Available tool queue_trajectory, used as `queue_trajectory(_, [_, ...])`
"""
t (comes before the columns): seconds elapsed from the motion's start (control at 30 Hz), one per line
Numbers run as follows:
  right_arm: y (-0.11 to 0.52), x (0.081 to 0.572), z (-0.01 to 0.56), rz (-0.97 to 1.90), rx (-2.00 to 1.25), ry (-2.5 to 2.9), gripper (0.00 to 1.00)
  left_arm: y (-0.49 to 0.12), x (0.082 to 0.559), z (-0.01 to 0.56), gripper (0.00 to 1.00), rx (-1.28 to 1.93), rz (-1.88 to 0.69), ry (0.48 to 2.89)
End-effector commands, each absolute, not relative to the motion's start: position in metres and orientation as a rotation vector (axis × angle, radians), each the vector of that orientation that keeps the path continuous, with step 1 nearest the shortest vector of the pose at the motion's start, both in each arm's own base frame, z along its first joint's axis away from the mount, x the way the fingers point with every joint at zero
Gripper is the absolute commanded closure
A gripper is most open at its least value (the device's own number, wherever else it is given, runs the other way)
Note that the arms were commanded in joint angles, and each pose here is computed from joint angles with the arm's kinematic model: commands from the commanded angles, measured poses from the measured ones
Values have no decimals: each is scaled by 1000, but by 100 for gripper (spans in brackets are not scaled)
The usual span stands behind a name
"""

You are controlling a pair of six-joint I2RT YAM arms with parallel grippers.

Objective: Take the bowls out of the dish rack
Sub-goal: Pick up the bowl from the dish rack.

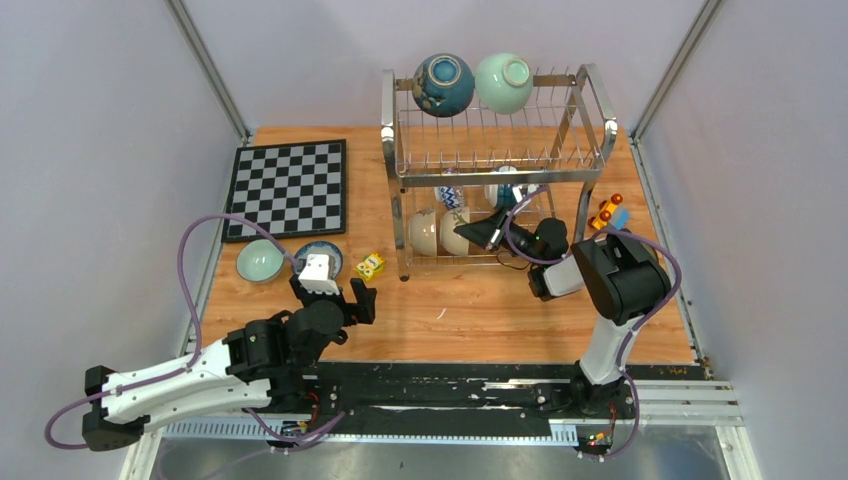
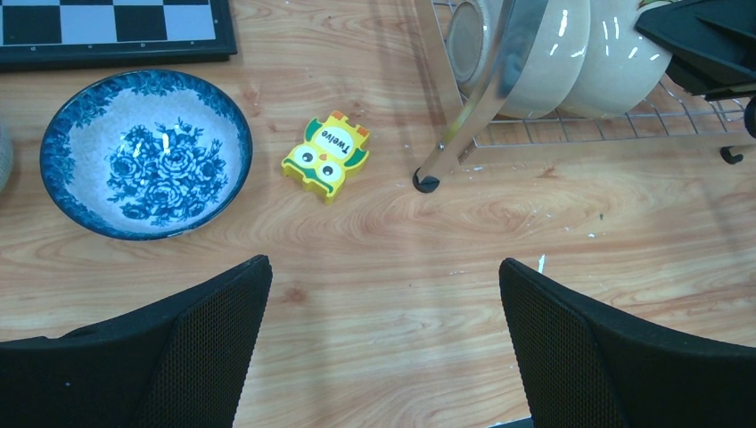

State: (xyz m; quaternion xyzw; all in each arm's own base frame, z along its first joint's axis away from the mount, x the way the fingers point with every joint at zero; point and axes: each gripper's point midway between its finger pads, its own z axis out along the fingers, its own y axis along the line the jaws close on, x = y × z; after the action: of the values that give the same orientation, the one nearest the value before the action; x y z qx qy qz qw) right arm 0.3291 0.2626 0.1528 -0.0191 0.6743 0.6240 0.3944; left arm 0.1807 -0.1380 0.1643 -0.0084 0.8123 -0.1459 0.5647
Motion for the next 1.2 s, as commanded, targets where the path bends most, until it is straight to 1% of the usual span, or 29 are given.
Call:
queue_trajectory(0.0, [263,326,179,1636,-105,1614,100,-139,182,169,0,-46,-360,1890])
queue_trajectory(0.57, [266,321,223,1679,-122,1521,100,-138,181,169,0,-68,-383,1894])
queue_trajectory(1.17, [253,310,234,1596,-153,1552,100,-133,180,171,0,-82,-381,1889])
